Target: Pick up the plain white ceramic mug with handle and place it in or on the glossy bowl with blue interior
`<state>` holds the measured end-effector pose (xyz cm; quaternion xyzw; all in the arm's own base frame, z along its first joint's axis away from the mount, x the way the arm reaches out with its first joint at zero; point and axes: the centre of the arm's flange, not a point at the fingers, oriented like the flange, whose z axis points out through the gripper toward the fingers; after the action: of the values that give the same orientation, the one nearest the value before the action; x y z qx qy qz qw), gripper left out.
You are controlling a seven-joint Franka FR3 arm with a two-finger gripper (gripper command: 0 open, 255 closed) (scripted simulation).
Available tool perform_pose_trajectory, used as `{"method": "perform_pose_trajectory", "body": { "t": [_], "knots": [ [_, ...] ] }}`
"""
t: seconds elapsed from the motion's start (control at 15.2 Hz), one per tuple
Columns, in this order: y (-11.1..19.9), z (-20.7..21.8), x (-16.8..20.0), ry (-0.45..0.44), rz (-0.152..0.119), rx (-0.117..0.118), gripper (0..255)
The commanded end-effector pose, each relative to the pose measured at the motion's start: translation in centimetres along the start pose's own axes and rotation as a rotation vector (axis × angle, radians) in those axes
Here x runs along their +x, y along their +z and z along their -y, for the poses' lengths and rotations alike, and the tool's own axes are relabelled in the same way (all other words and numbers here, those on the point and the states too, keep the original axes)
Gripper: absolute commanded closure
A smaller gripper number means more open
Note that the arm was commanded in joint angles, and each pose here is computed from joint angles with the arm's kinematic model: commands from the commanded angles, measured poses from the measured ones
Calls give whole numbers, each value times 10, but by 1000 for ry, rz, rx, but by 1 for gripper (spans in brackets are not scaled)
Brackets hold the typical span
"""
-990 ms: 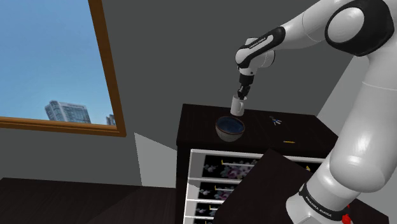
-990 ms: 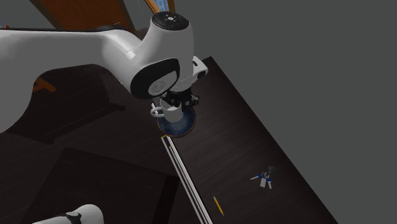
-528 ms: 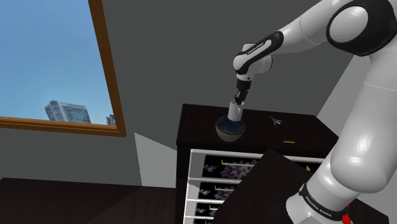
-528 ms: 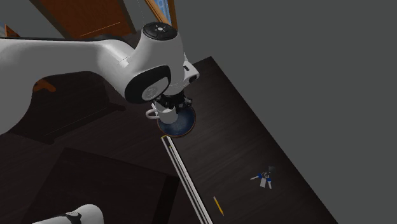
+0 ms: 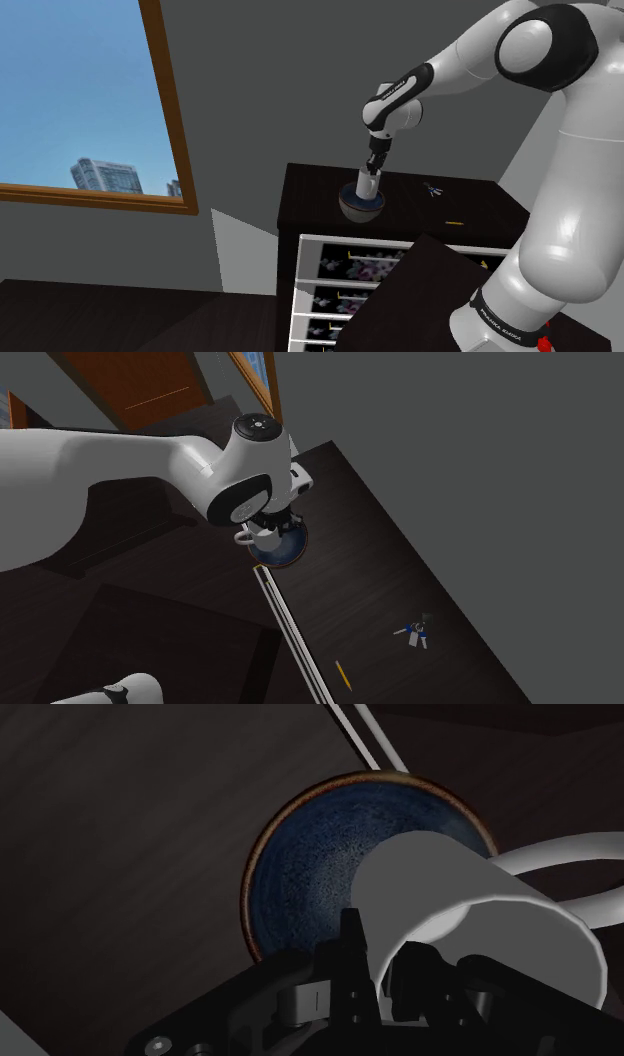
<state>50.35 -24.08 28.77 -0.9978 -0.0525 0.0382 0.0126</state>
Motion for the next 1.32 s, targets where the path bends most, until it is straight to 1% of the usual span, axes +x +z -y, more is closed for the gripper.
{"method": "perform_pose_trajectory", "body": {
  "t": [0.0,0.2,0.66,0.73,1.06,1.25],
  "knots": [
    [9,0,2,0,0,0,255],
    [23,-1,3,0,0,0,255],
    [23,-1,3,0,0,0,255],
    [23,-1,3,0,0,0,0],
    [23,-1,3,0,0,0,0],
    [-16,-1,3,0,0,0,0]
  ]
}}
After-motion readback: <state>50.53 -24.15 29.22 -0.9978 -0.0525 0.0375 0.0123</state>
